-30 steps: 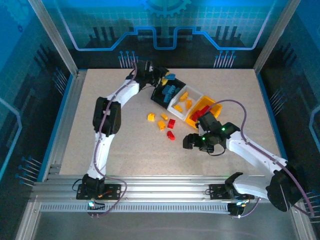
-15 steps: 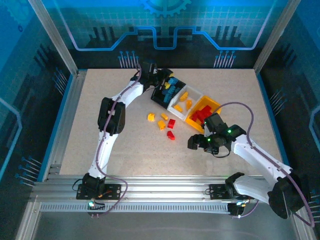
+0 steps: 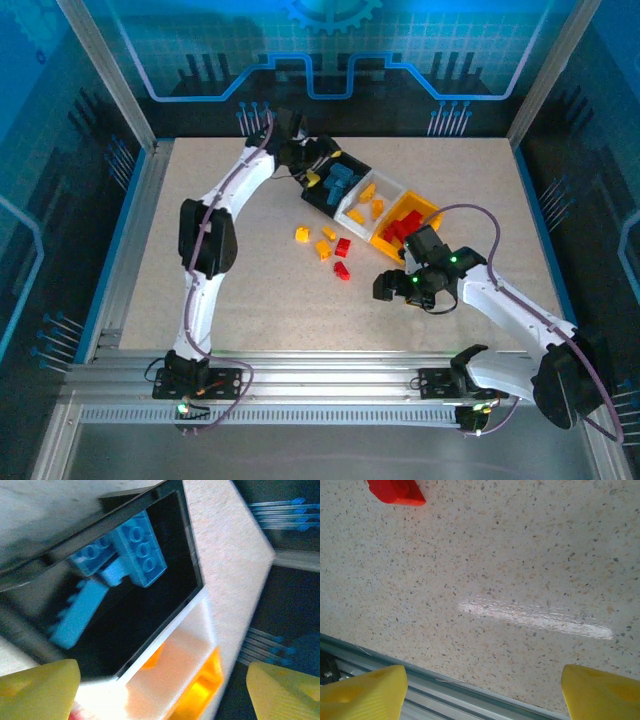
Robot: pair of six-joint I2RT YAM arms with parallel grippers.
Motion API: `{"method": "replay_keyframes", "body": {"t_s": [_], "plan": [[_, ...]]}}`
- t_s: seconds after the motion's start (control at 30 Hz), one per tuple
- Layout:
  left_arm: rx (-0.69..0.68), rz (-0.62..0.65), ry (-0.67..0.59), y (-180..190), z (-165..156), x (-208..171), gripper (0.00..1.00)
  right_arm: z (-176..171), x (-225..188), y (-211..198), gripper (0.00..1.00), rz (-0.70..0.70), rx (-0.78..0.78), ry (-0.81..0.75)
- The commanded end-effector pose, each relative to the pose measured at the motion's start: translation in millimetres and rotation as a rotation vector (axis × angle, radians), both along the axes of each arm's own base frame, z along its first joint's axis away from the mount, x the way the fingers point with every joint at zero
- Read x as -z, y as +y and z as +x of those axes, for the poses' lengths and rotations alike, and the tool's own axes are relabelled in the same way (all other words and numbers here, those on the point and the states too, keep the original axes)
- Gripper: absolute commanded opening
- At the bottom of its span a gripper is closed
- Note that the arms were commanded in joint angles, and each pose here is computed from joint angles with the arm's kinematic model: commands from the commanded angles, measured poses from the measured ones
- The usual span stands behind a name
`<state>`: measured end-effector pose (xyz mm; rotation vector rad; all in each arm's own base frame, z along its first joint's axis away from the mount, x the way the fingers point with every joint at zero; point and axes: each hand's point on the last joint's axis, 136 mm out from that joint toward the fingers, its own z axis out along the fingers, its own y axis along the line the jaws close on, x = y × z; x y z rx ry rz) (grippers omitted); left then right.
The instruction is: Sort the legos into containers by color
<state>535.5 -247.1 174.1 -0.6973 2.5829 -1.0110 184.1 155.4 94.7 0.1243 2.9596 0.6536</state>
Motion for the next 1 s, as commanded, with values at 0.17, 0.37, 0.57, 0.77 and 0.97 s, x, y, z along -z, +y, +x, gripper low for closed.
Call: {"method": "replay_keyframes", "body": {"t_s": [0.17, 0.37, 0.57, 0.77, 0.97], "plan": [[0.412, 0.607, 0.129, 68, -103, 23, 0.99, 6, -7, 6, 0.82, 0.04, -0.005, -0.01], [0.599, 0.653, 0.12, 57, -115, 51, 0.99, 7, -8, 11, 0.82, 0.052, -0.007, -0.007], [0.656, 0.668, 0.149, 48, -112, 81, 0.99, 4, -8, 10, 0.82, 0.042, -0.003, -0.004], [0.672, 0.693, 0.184, 45, -110, 101, 0.91, 3, -8, 7, 0.82, 0.033, 0.008, -0.002], [0.676, 0.713, 0.212, 50, -110, 119, 0.81, 0, -7, 3, 0.82, 0.02, 0.019, -0.001]]}}
